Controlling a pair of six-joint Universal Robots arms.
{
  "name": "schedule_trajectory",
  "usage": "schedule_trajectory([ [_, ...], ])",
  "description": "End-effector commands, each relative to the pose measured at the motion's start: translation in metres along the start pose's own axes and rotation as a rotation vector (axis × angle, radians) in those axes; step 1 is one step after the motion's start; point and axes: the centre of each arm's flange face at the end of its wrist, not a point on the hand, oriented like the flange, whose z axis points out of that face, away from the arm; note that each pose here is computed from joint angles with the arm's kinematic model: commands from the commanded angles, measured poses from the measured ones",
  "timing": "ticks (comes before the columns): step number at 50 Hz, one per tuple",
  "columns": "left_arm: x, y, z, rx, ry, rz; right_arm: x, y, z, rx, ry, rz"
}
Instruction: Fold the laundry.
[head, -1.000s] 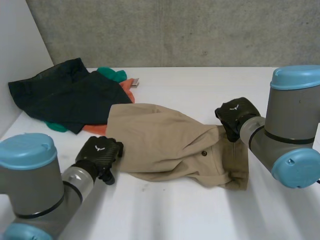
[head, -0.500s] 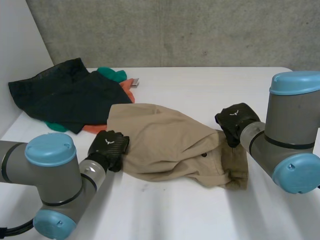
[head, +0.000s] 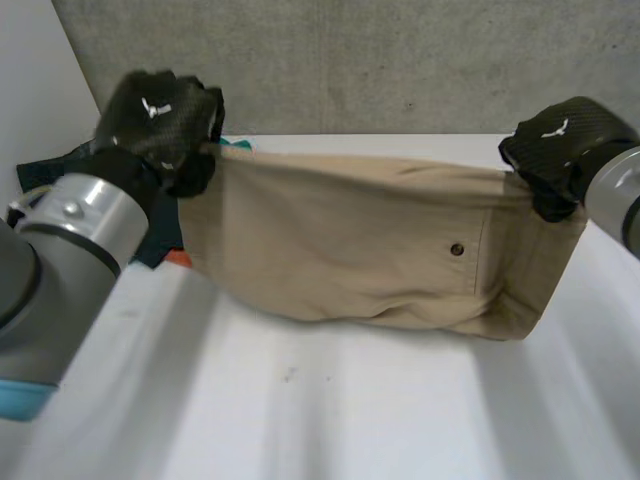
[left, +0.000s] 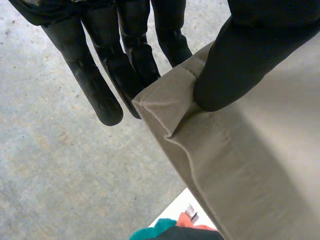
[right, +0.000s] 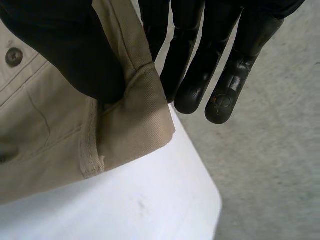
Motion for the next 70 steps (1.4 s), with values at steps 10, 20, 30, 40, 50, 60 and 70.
schedule_trajectory([
  [10, 0.01, 0.037, 0.121, 0.056, -0.036, 0.127, 0.003, -0.011, 0.083, 0.185, 0.169, -0.058],
  [20, -0.045, -0.096, 0.161, 0.791, -0.428, 0.108, 0.072, -0.082, 0.109, 0.761, 0.749, -0.045],
  [30, -0.032, -0.049, 0.163, 0.63, -0.34, 0.044, 0.065, -0.077, 0.114, 0.737, 0.707, -0.018],
  [40, 0.023, 0.072, 0.13, 0.251, -0.162, 0.046, -0.007, 0.002, 0.136, 0.406, 0.392, -0.006],
  [50, 0.075, 0.126, 0.057, -0.052, 0.038, 0.071, -0.065, 0.069, 0.126, 0.128, 0.139, -0.016],
  [60, 0.064, 0.101, -0.027, -0.288, 0.174, 0.233, -0.077, 0.084, 0.032, -0.218, -0.211, -0.023],
  [70, 0.064, 0.072, -0.137, -0.581, 0.453, 0.335, -0.053, 0.089, -0.06, -0.336, -0.315, -0.063],
])
